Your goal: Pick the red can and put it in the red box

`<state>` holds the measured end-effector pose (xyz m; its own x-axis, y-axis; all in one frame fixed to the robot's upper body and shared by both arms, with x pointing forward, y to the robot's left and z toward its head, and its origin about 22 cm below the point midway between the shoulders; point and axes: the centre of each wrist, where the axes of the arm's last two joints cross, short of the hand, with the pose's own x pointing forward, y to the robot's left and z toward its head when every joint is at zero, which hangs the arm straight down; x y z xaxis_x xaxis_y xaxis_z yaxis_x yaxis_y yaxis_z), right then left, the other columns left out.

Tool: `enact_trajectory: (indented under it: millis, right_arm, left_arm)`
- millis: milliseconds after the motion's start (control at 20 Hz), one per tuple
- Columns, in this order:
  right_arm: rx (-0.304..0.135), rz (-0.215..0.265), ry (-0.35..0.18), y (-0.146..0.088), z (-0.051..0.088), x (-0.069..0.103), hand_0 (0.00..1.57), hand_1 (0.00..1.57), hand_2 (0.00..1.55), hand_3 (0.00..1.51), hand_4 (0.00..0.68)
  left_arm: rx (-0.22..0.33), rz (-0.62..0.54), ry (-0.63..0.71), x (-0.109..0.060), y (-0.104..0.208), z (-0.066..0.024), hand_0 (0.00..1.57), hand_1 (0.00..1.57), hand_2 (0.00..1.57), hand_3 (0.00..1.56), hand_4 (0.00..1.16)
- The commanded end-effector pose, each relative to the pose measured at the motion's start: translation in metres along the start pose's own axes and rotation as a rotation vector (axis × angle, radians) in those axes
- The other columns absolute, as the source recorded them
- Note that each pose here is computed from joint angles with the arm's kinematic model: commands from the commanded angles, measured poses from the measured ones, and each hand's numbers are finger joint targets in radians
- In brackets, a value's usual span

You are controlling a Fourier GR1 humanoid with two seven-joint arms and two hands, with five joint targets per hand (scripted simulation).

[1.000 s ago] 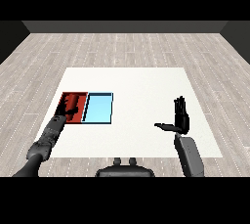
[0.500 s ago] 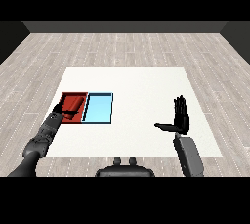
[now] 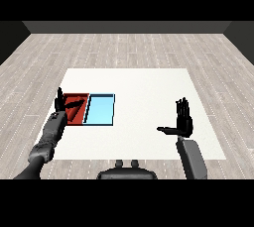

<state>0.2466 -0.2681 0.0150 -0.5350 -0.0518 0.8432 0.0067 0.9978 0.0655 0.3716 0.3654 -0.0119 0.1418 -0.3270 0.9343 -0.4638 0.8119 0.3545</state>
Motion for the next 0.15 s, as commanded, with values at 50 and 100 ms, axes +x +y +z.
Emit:
enact_trajectory:
  millis: [50, 100]
  right_arm:
    - [0.031, 0.003, -0.011, 0.004, 0.010, -0.004, 0.00, 0.00, 0.00, 0.00, 0.000]
    - [0.041, -0.010, 0.003, 0.003, 0.008, -0.004, 0.00, 0.00, 0.00, 0.00, 0.000]
  left_arm:
    - [-0.051, 0.295, -0.377, 0.045, -0.029, -0.0056, 0.00, 0.00, 0.00, 0.00, 0.00]
    - [-0.047, 0.309, -0.394, 0.041, -0.023, -0.0031, 0.00, 0.00, 0.00, 0.00, 0.00]
